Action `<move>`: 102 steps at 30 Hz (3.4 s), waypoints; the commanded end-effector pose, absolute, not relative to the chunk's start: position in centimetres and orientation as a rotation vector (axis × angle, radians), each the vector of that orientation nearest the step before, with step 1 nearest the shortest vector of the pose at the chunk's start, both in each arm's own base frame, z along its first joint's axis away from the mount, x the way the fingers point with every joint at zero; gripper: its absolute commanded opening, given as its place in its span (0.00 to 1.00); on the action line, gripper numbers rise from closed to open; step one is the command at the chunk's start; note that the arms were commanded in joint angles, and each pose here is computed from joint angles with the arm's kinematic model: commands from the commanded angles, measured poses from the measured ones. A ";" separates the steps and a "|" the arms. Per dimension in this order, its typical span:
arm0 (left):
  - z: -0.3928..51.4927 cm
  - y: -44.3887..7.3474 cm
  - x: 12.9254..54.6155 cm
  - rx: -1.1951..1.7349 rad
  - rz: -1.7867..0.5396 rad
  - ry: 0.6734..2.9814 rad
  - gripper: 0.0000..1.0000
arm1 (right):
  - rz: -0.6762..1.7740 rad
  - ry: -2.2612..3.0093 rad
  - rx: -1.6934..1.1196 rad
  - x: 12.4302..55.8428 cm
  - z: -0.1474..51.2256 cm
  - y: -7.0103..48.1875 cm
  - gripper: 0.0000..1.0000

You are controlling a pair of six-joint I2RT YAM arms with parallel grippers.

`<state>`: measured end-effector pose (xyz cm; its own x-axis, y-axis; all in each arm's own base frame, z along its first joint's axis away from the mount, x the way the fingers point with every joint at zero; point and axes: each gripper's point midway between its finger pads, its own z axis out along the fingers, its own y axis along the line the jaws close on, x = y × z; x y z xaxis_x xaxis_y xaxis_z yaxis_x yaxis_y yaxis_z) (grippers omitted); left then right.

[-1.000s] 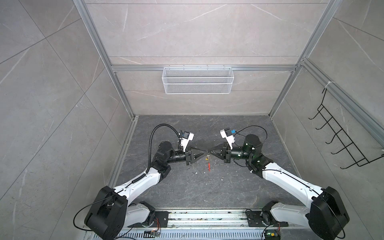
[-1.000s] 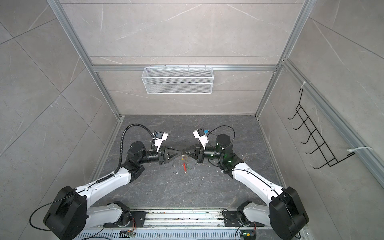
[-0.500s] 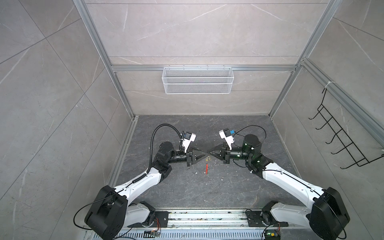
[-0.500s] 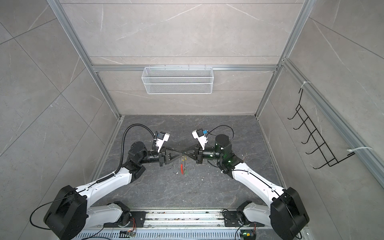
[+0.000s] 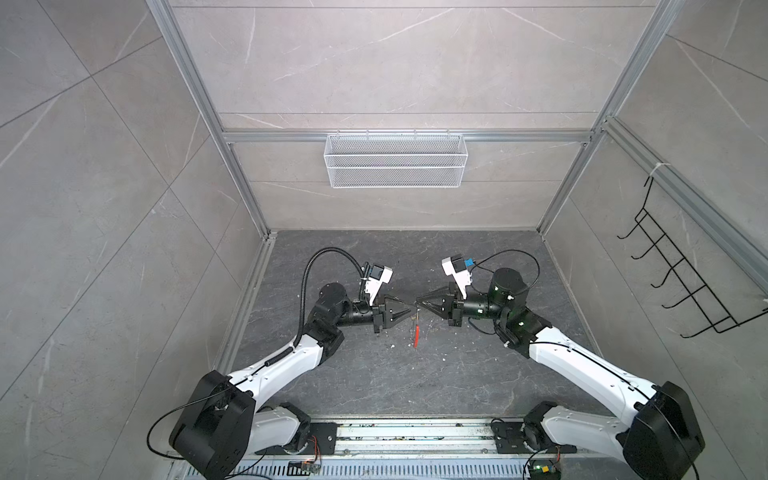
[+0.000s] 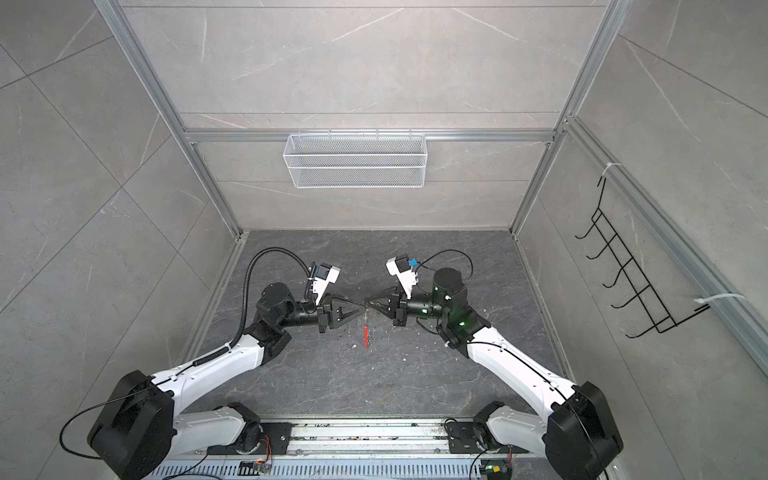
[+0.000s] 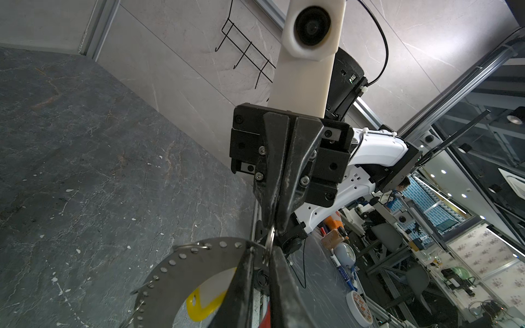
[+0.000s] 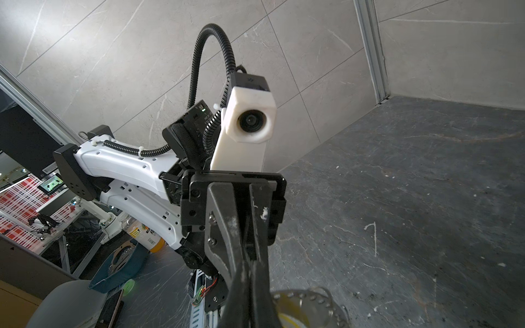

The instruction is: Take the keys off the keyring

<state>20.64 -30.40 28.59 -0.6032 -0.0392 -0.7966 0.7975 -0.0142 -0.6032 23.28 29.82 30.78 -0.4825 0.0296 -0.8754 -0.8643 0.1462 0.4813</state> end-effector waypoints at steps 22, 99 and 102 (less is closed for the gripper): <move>32.5 -30.5 20.0 0.831 -1.665 1.496 0.00 | 1.420 1.595 -0.845 22.7 32.6 30.4 0.00; 34.3 -29.6 17.1 0.844 -1.601 1.440 0.00 | 1.393 1.656 -0.819 20.4 34.1 29.9 0.00; 34.3 -29.5 17.2 0.836 -1.582 1.441 0.00 | 1.381 1.626 -0.799 20.3 35.1 29.4 0.11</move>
<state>17.96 -29.91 31.82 -0.5402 -0.0891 -0.8368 0.8395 0.0118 -0.5432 20.12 29.77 33.14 -0.4850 0.0081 -0.8745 -0.8605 0.1740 0.4789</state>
